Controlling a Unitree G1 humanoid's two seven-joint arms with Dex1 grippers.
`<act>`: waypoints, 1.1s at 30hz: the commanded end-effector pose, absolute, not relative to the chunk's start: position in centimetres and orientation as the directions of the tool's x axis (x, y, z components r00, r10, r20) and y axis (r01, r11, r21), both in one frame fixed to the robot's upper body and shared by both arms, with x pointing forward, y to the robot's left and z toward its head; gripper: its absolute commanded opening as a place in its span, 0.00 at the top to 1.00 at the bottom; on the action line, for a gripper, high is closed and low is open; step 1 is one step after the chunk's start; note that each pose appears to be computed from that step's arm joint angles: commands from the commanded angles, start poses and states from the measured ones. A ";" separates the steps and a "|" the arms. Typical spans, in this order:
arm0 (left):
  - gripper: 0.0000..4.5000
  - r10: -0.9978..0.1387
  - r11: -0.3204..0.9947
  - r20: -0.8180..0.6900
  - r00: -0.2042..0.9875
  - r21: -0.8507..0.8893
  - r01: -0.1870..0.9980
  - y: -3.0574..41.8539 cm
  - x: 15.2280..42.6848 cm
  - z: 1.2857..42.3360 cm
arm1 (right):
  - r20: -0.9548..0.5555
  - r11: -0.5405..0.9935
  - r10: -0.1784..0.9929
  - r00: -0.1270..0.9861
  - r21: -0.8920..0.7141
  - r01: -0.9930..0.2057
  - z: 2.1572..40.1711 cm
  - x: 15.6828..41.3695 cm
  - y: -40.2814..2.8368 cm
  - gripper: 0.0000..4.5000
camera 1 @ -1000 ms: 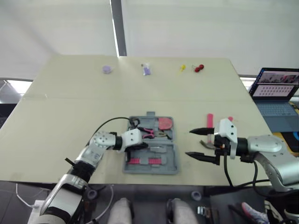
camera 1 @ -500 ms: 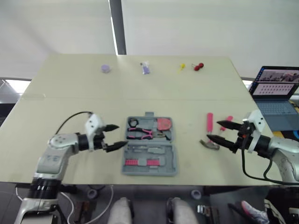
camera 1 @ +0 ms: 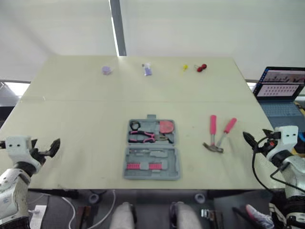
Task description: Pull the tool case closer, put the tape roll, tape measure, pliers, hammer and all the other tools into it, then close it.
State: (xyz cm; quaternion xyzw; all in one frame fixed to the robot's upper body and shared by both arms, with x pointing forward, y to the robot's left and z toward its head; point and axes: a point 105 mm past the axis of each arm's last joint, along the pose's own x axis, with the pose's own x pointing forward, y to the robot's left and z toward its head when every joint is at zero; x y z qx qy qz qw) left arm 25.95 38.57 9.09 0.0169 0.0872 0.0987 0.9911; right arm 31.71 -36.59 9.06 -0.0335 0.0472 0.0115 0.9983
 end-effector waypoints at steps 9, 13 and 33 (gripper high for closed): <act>0.00 0.407 0.914 -0.109 0.907 0.057 -0.403 41.0 25.1 9.0 | -0.009 0.971 -0.230 0.973 -0.064 0.229 9.0 31.7 -39.8 0.00; 0.00 0.368 0.929 -0.102 0.924 0.069 -0.363 40.3 25.6 9.0 | -0.011 0.974 -0.216 0.976 -0.068 0.215 9.0 31.6 -39.7 0.00; 0.00 -0.681 0.708 -0.090 0.727 0.175 0.684 18.2 29.5 12.0 | -0.159 0.997 0.078 0.984 0.024 -0.076 11.6 33.6 -26.2 0.19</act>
